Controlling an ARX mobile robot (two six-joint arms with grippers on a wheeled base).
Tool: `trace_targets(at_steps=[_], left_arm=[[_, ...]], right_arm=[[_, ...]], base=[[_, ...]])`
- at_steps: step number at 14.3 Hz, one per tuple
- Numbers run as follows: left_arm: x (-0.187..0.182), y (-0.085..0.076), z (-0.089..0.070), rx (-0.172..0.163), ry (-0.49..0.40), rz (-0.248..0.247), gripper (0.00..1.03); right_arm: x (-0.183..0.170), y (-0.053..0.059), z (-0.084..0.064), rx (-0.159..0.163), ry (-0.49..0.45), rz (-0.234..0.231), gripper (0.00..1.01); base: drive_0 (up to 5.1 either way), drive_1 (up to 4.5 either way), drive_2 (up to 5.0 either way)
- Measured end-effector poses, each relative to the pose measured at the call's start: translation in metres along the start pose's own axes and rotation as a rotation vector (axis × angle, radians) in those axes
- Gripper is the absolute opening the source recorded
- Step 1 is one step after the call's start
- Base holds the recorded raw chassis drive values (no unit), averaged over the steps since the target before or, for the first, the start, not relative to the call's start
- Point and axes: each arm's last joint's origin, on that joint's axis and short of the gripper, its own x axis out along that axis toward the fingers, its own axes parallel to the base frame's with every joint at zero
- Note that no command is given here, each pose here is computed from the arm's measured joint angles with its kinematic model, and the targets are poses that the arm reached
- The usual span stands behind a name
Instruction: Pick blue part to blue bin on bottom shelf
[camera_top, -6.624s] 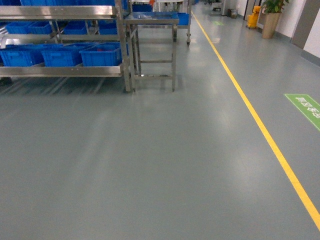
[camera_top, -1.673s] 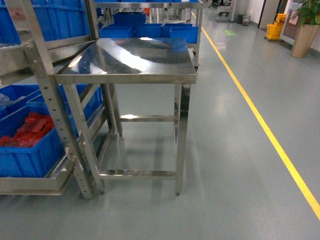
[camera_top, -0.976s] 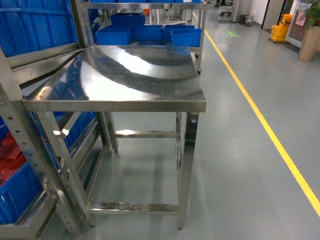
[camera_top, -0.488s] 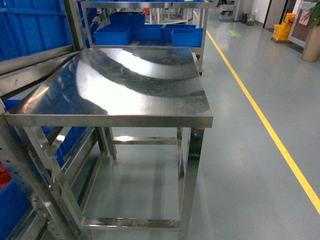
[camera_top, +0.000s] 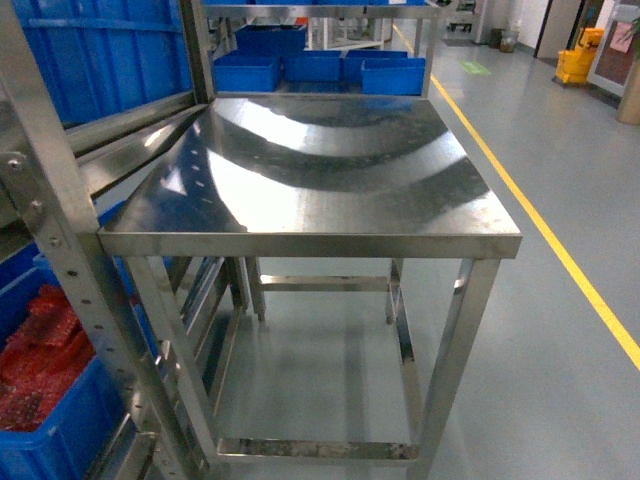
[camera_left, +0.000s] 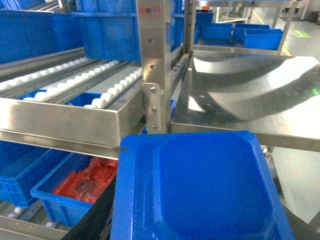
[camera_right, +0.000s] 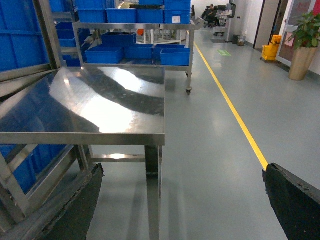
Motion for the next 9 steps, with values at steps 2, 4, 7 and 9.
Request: trace_targets(at_steps=[2,4,7,9], left_arm=[[-0.0001,0.0,-0.0001,0.001,0.001,0.0,0.43],[-0.0001,0.0,0.0,0.0,0.0,-0.001,0.43],[-0.0002,0.0002,0.0,-0.001,-0.001,0.0,0.43],[-0.0002,0.0001,0.0002,-0.002,-0.001,0.0,0.43]], right_arm=[[0.0,0.0,-0.0001,0.0,0.001,0.0,0.98],[0.0,0.0,-0.0003,0.0,0.003,0.0,0.98],[0.0,0.0,0.0001,0.0,-0.002,0.001,0.98],[0.0,0.0,-0.0001,0.0,0.001,0.001,0.98]], base=[[0.0,0.0,0.0],[0.0,0.0,0.0],[0.0,0.0,0.0],[-2.5,1.21,1.2]])
